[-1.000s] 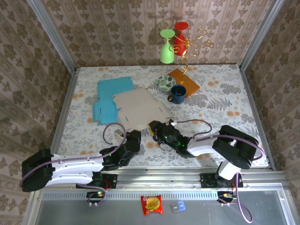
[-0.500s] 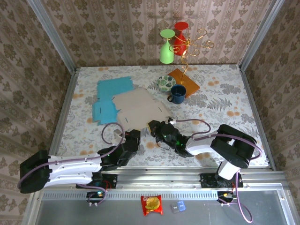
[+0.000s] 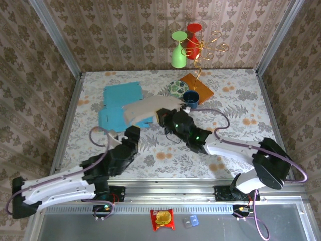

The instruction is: Fold the paper box

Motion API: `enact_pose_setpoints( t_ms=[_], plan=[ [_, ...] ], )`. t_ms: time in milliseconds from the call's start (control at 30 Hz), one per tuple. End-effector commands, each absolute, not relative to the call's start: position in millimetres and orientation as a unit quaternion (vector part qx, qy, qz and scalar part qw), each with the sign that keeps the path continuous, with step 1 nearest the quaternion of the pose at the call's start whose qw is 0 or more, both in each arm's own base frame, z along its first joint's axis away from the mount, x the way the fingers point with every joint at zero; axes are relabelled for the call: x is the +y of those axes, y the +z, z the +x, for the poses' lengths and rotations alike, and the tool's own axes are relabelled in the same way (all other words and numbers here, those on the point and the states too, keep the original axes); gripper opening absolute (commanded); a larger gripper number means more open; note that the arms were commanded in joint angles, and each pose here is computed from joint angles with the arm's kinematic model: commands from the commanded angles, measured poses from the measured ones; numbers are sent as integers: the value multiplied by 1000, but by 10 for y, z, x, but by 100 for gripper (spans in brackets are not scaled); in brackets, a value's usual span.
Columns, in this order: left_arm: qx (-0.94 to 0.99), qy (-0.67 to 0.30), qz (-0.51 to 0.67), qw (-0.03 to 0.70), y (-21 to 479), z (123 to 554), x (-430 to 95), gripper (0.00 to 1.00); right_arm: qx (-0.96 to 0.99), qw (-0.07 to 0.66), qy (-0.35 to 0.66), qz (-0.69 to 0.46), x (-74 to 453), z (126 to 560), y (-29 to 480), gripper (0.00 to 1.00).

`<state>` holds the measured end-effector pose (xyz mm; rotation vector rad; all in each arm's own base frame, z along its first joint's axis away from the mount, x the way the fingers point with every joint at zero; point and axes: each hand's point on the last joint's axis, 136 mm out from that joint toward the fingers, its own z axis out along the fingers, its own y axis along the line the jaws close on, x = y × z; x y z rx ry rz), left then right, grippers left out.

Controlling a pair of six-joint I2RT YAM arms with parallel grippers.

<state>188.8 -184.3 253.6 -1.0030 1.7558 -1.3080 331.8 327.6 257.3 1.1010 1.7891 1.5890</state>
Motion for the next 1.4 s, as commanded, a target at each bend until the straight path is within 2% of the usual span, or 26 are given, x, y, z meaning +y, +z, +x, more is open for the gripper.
enact_pose_setpoints(
  t_ms=[0, 333, 533, 733, 967, 1100, 1167, 1367],
  plan=[
    [723, -420, -321, 446, 2718, 1869, -1436, 76, 671, 276, 559, 402, 3165, 3376, 2808, 0],
    [710, -371, -239, 548, 3757, 1847, -979, 72, 651, 307, 563, 406, 2985, 3360, 3762, 0],
    [723, -351, -233, 547, 3927, 1835, -900, 67, 677, 309, 494, 450, 2559, 3102, 3935, 0],
    [762, -337, -228, 504, 3849, 1889, -1041, 61, 696, 307, 412, 502, 2025, 2729, 3832, 0],
    [829, -350, -209, 383, 3459, 2127, -1502, 58, 690, 316, 372, 535, 1639, 2532, 3842, 0],
    [860, -352, -170, 328, 3276, 2301, -1830, 57, 687, 315, 356, 549, 1562, 2695, 3689, 0],
    [869, -353, -159, 308, 3207, 2403, -1970, 57, 690, 293, 340, 568, 1515, 2838, 3439, 0],
    [869, -378, -141, 287, 3161, 2674, -2337, 58, 679, 257, 326, 605, 1361, 3190, 2905, 0]
  ],
)
